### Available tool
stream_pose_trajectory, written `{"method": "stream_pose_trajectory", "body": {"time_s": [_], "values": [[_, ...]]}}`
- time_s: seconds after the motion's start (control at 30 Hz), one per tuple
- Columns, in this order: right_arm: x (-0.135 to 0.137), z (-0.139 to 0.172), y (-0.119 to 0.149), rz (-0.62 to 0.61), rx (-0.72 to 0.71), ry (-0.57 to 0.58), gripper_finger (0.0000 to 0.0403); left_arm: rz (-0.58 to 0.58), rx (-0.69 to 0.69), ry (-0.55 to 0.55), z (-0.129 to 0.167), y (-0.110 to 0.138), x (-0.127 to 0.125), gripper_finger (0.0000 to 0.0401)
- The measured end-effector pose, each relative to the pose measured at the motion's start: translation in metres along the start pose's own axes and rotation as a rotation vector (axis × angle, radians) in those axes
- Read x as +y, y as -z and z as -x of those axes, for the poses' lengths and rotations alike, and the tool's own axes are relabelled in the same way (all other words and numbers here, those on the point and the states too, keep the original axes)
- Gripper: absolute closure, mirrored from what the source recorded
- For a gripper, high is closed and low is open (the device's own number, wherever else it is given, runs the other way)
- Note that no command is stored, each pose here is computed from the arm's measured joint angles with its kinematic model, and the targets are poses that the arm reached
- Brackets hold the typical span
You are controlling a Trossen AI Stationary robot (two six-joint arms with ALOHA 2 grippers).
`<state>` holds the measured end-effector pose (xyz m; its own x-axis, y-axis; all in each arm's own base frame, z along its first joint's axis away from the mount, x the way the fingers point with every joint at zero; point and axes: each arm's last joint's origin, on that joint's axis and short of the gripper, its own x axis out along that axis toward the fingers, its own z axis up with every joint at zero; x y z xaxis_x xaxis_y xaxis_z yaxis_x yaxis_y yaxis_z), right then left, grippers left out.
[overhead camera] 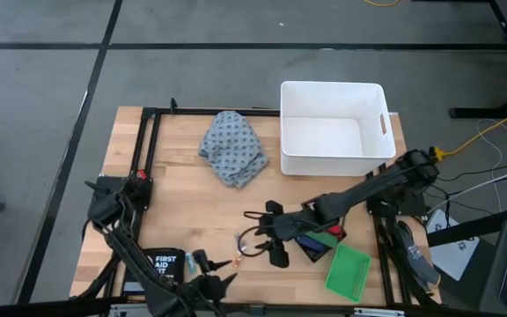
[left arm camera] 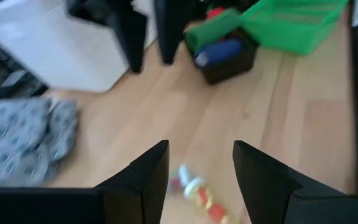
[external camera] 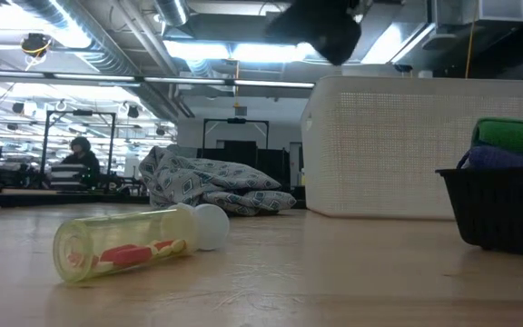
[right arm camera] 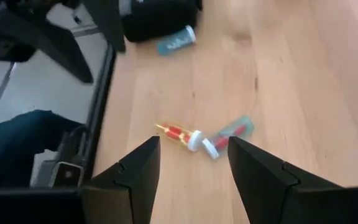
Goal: Pick & Place Medicine items
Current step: Put the blue pill bottle into the green bin
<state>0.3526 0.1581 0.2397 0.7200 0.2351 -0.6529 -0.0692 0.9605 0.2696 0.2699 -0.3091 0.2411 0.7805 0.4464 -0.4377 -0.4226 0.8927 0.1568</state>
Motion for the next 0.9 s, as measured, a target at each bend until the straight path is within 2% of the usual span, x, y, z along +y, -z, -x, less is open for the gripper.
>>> {"method": "stream_pose_trajectory", "body": {"time_s": [0.13,0.23,0.33,0.47,0.57,0.73,0.9], "values": [[-0.010,-0.011,0.002,-0.039,0.027,0.031,0.0213,0.042,0.087,-0.041,0.000,0.020,0.010,0.0228],[-0.011,-0.011,0.001,-0.046,0.026,0.024,0.0213,0.012,0.266,-0.079,0.000,0.030,0.020,0.0228],[-0.009,-0.011,0.002,-0.048,0.030,0.012,0.0213,-0.072,0.424,-0.094,-0.002,0.033,0.027,0.0228],[-0.007,-0.011,0.003,-0.049,0.041,-0.013,0.0213,-0.252,0.713,0.047,-0.006,0.033,0.027,0.0227],[-0.007,-0.011,0.003,-0.048,0.041,-0.017,0.0213,-0.313,0.887,0.180,-0.008,0.028,0.026,0.0228],[-0.007,-0.011,0.003,-0.032,0.041,-0.018,0.0213,-0.366,0.953,0.304,-0.010,0.013,0.025,0.0232],[-0.007,-0.011,0.003,-0.013,0.039,-0.015,0.0213,-0.495,0.991,0.396,-0.012,0.006,0.029,0.0232]]}}
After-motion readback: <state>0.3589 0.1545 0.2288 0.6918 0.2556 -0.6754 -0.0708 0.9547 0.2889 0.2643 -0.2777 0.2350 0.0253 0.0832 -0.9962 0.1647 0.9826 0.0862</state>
